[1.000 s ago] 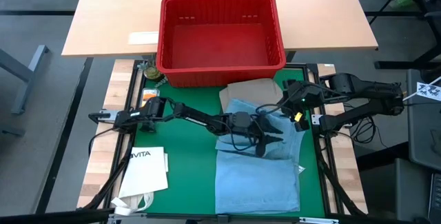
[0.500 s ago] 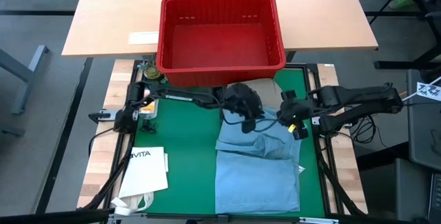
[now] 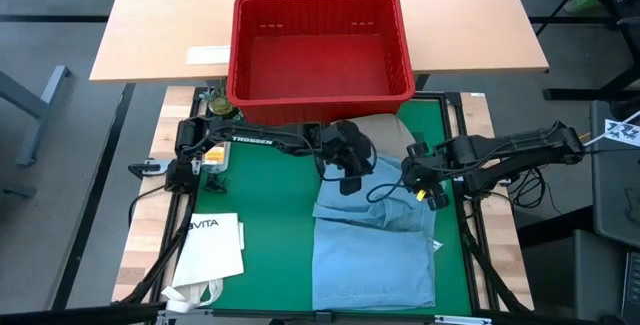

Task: Fold Laundry from Bin
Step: Fold the light blue pants

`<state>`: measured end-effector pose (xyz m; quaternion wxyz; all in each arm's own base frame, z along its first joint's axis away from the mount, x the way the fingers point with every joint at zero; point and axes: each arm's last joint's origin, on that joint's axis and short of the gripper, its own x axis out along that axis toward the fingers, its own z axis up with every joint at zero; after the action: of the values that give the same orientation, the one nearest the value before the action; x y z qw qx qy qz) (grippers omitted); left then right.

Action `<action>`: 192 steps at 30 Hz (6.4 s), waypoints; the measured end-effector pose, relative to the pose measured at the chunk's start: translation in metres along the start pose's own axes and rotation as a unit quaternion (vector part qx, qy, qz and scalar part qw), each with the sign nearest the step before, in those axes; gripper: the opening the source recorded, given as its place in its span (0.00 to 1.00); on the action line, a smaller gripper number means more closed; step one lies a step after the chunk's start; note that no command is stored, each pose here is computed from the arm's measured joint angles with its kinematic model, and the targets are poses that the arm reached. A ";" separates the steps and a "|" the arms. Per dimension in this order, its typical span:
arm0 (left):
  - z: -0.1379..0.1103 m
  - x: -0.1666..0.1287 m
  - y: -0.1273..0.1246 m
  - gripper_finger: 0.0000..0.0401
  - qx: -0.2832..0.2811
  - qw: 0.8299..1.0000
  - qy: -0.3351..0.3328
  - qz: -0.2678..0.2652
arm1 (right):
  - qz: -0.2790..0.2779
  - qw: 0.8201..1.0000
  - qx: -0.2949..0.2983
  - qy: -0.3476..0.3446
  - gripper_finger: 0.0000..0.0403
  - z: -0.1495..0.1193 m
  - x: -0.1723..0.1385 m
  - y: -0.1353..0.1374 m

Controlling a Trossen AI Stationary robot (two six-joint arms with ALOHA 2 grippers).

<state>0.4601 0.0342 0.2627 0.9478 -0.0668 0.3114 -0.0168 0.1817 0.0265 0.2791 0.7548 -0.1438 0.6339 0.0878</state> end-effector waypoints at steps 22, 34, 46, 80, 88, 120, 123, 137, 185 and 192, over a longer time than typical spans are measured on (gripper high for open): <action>-0.005 0.000 -0.002 0.16 -0.003 1.000 0.026 0.001 | 0.024 0.999 0.007 0.037 0.04 -0.007 -0.013 0.001; -0.006 0.001 -0.002 0.16 -0.004 1.000 0.027 0.000 | 0.005 0.995 0.016 0.099 0.02 -0.021 -0.021 0.002; -0.017 -0.001 -0.001 0.16 -0.011 0.996 0.085 0.006 | -0.035 0.993 0.012 0.114 0.13 -0.022 -0.015 0.000; -0.038 0.021 0.039 0.16 -0.007 0.977 0.129 0.168 | -0.096 0.980 0.030 0.172 0.43 -0.044 0.056 0.005; -0.038 0.020 0.043 0.16 -0.008 0.976 0.130 0.173 | -0.123 0.981 0.031 0.149 0.43 -0.049 0.085 0.007; -0.008 -0.027 0.031 0.16 0.018 0.984 0.085 0.156 | -0.135 0.984 0.091 0.077 0.43 -0.018 0.011 -0.017; -0.011 -0.026 0.014 0.16 0.035 0.985 0.101 0.137 | -0.131 0.987 0.078 0.055 0.43 -0.012 0.004 -0.007; -0.018 -0.021 -0.027 0.16 0.078 0.983 0.123 0.113 | -0.218 0.963 0.103 0.120 0.43 -0.027 -0.007 0.008; -0.134 0.013 -0.094 0.16 0.109 0.970 0.200 0.086 | -0.129 0.987 0.064 0.077 0.43 -0.001 0.119 0.086; -0.133 0.013 -0.089 0.16 0.098 0.972 0.205 0.066 | -0.128 0.987 0.064 0.075 0.43 0.000 0.119 0.086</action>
<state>0.3928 -0.0705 0.1614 0.8646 0.0519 0.4998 0.0020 0.1760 0.1013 0.1528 0.7175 -0.1816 0.6696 -0.0618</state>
